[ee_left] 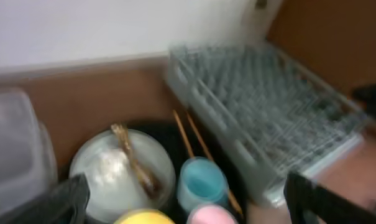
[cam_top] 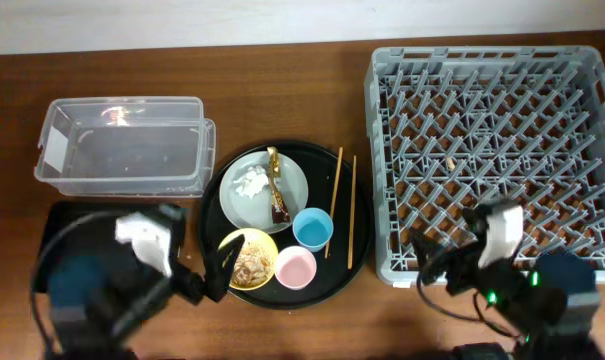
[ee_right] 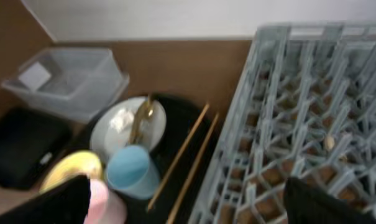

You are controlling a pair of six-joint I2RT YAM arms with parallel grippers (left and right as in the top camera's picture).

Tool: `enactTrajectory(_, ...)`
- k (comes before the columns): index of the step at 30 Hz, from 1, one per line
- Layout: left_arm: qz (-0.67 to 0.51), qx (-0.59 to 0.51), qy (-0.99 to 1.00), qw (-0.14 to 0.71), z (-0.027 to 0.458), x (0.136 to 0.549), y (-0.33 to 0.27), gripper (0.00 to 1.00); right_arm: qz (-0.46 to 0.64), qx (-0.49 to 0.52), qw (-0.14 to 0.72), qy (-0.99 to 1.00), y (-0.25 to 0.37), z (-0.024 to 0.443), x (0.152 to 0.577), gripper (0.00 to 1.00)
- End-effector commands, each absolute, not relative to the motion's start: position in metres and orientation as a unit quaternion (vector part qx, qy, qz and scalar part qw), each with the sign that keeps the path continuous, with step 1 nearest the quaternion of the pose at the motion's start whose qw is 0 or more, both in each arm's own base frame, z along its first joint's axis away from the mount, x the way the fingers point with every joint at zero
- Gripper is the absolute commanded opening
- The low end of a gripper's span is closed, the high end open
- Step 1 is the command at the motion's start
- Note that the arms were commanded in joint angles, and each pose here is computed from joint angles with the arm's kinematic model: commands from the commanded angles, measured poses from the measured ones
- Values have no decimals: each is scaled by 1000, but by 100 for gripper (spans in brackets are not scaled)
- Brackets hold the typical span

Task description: Sort waste into correct bins and load items into the dishwasher rack

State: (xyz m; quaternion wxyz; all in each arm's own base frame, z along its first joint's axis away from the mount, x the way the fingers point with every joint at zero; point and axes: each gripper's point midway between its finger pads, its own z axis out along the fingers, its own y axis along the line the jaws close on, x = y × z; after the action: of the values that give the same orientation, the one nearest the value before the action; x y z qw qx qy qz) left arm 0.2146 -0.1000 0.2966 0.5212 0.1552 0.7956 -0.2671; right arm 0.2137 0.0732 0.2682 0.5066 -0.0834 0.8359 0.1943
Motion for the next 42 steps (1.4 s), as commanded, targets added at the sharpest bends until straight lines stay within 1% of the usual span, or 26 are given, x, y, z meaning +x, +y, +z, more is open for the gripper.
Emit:
enactTrajectory(1, -307, 137, 836, 434, 315, 240, -107, 99, 201, -73, 462, 861, 74, 302, 234, 99)
enactTrajectory(2, -341, 126, 842, 399, 314, 246, -115, 99, 222, -79, 437, 868, 82, 310, 236, 99)
enactTrajectory(4, -405, 143, 825, 367, 314, 256, -132, 99, 226, -73, 402, 884, 83, 312, 237, 99)
enactTrajectory(5, -414, 142, 831, 345, 305, 260, -137, 99, 221, -67, 387, 893, 81, 310, 238, 99)
enactTrajectory(6, -406, 136, 849, 309, 285, 264, -144, 100, 215, -61, 377, 899, 78, 306, 240, 99)
enactTrajectory(8, -305, 134, 913, 234, 224, 270, -156, 99, 210, -54, 356, 909, 76, 297, 240, 99)
enactTrajectory(9, -262, 144, 930, 216, 204, 271, -161, 100, 210, -53, 350, 911, 76, 294, 239, 99)
enactTrajectory(10, -210, 172, 943, 195, 178, 273, -174, 97, 210, -51, 345, 913, 76, 292, 237, 99)
enactTrajectory(13, -132, 185, 965, 134, 115, 277, -199, 79, 210, -49, 335, 917, 76, 289, 233, 99)
enactTrajectory(14, -113, 192, 968, 115, 95, 278, -202, 70, 211, -48, 332, 918, 76, 288, 232, 99)
enactTrajectory(15, -107, 193, 970, 104, 82, 281, -205, 66, 211, -48, 331, 919, 76, 288, 232, 99)
enactTrajectory(18, -97, 190, 973, 90, 58, 288, -207, 46, 211, -47, 329, 919, 76, 287, 231, 99)
enactTrajectory(19, -99, 190, 972, 93, 54, 292, -210, 29, 211, -47, 329, 919, 76, 287, 231, 98)
enactTrajectory(20, -102, 190, 972, 99, 55, 294, -212, 10, 211, -47, 329, 919, 76, 287, 231, 99)
enactTrajectory(21, -116, 175, 972, 105, 66, 297, -217, 0, 211, -47, 329, 919, 76, 287, 231, 99)
enactTrajectory(24, -155, 174, 964, 130, 97, 303, -225, 0, 211, -47, 329, 919, 76, 287, 231, 99)
enactTrajectory(26, -206, 159, 954, 152, 138, 308, -222, 0, 213, -47, 329, 919, 77, 287, 231, 99)
enactTrajectory(28, -311, 159, 923, 164, 181, 304, -227, 0, 238, -72, 329, 911, 87, 292, 228, 99)
enactTrajectory(30, -450, 209, 853, 163, 230, 286, -238, 0, 305, -161, 330, 879, 115, 302, 220, 99)
enactTrajectory(31, -536, 238, 794, 158, 261, 272, -239, 0, 361, -212, 323, 849, 134, 310, 214, 99)
enactTrajectory(33, -637, 256, 713, 141, 301, 255, -233, 0, 450, -253, 306, 800, 156, 322, 211, 100)
enactTrajectory(34, -660, 265, 689, 138, 311, 250, -232, 0, 500, -264, 296, 770, 166, 331, 214, 99)
enactTrajectory(36, -672, 268, 678, 132, 316, 246, -233, 0, 549, -290, 284, 731, 181, 340, 215, 96)
enactTrajectory(39, -676, 269, 673, 130, 317, 245, -232, 0, 569, -336, 256, 705, 209, 337, 208, 93)
enactTrajectory(41, -675, 269, 674, 130, 317, 245, -233, 0, 571, -367, 258, 687, 223, 341, 202, 87)
enactTrajectory(42, -675, 269, 674, 130, 317, 245, -233, 0, 569, -362, 258, 692, 225, 341, 205, 87)
